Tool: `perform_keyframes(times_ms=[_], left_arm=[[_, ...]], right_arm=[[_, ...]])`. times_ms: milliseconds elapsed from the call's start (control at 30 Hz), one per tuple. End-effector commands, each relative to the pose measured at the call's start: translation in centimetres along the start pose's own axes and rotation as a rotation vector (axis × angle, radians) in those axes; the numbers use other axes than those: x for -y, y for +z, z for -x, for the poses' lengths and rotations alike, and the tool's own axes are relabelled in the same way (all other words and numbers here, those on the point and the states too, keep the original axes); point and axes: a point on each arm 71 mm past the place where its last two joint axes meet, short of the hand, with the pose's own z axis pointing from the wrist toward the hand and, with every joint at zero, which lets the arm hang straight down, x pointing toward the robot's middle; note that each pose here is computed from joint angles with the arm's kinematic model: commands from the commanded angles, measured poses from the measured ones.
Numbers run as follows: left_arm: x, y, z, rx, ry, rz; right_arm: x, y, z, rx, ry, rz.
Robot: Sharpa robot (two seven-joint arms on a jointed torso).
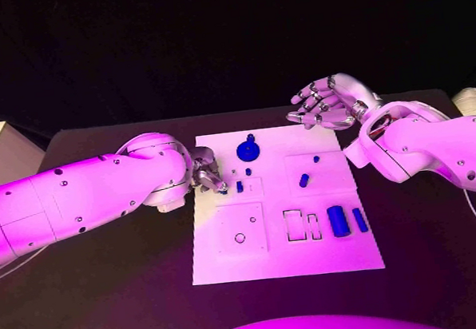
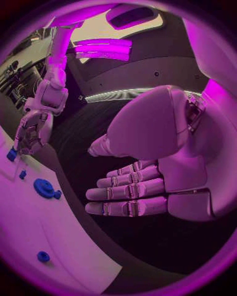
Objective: Assemble the parts on the task board
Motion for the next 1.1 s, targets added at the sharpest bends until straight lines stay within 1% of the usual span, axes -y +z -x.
perform_keyframes(times_ms=[33, 367, 767, 1100], left_arm=[[0.06, 0.0, -0.33, -0.026, 0.012, 0.003], [0.37, 0.28, -0.59, -0.044, -0.002, -0.001], [0.38, 0.64, -0.97, -0.065, -0.005, 0.002], [0.33, 0.72, -1.08, -0.072, -0.008, 0.003]], right_arm=[[-0.12, -0.02, -0.14, -0.013, 0.0, 0.014], [-0.14, -0.05, -0.14, -0.014, 0.001, 0.014], [-0.11, -0.09, -0.09, -0.012, 0.001, 0.012], [-0.09, -0.12, -0.07, -0.012, 0.0, 0.011]])
